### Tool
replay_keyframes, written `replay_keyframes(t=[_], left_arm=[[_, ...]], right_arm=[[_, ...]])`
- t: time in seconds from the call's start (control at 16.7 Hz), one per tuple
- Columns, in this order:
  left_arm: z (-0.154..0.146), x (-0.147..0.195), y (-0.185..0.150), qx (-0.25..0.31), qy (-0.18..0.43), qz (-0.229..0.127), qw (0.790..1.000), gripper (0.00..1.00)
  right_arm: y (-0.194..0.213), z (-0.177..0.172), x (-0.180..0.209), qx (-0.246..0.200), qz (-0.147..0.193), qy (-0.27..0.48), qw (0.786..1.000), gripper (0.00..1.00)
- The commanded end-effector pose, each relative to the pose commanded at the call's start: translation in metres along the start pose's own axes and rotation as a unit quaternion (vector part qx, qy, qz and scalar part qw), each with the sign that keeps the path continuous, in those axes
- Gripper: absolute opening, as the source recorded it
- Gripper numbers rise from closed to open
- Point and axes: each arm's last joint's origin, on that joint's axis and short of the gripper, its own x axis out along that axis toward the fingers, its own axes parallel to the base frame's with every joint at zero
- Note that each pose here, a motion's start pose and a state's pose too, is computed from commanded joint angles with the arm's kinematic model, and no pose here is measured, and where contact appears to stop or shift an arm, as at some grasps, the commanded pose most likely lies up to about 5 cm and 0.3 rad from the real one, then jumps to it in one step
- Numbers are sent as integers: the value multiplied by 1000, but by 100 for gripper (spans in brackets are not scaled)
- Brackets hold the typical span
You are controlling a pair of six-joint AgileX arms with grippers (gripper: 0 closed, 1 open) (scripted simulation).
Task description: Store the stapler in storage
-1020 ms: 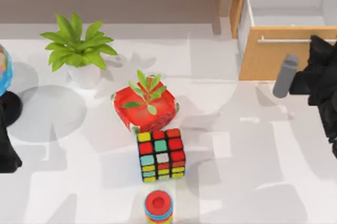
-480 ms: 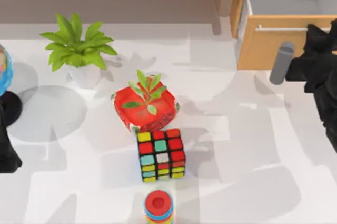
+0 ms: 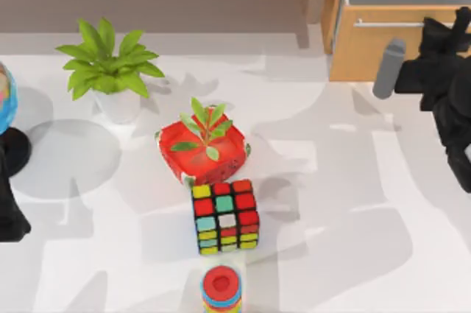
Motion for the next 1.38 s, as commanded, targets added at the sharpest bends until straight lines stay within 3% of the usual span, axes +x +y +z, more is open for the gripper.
replay_keyframes(t=[0.18, 0.66, 0.96, 1.38], left_arm=[[0, 0, 0, 0, 0, 0, 1000, 100], [0, 0, 0, 0, 0, 0, 1000, 100], [0, 0, 0, 0, 0, 0, 1000, 100], [0, 0, 0, 0, 0, 0, 1000, 100]], right_arm=[[0, 0, 3, 0, 1, 2, 1000, 0], [-1, 1, 59, 1, 0, 0, 1000, 0], [-1, 1, 62, 1, 1, 0, 1000, 0], [-1, 1, 62, 1, 1, 0, 1000, 53]])
